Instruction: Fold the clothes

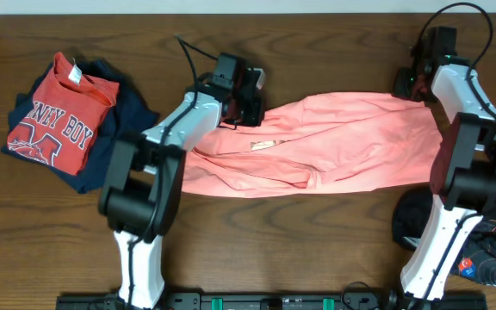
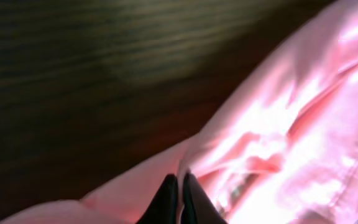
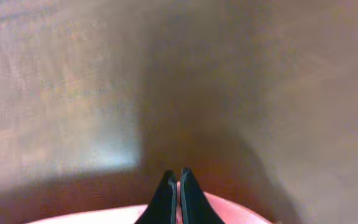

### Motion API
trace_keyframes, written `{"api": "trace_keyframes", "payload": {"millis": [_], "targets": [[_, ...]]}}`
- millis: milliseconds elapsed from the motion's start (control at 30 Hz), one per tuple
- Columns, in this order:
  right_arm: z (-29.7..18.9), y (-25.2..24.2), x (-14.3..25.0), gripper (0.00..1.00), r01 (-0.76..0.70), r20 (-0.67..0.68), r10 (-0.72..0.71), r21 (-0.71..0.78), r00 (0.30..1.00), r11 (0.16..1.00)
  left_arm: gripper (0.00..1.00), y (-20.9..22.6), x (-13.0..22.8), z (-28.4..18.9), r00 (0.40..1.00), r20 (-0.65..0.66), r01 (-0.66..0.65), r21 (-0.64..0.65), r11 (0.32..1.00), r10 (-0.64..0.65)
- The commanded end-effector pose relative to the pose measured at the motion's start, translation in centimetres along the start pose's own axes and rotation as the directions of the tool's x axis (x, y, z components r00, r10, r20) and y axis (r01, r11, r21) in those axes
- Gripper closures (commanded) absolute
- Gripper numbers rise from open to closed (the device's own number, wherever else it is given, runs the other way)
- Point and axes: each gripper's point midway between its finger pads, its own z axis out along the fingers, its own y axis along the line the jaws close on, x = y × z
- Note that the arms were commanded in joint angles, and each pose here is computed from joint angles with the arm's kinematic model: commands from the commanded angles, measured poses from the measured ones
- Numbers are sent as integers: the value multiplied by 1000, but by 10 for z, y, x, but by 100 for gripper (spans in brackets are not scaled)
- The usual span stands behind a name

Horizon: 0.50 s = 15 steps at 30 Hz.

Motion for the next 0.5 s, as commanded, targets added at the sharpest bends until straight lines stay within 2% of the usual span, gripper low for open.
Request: {"api": "trace_keyframes", "payload": {"millis": [0,200,333,467], "targets": [[-62,-32,-16,99,-33,73,24,121,997,992,94,-18,-7,-31,1000,23,-8,19,1000,7],[-103,-68,34,99,-15,-106,45,266,993,964,94,-22,25,-54,995,-92,46,-8,999,-46],[-111,-87,67,99,7,-236,72,319,969,948,94,-22,61,-57,970,-224,89,-40,995,-95],[-112,-100,83,99,-5,-289,107,332,951,943,94,-26,80,-54,953,-285,93,-52,994,-104]]}}
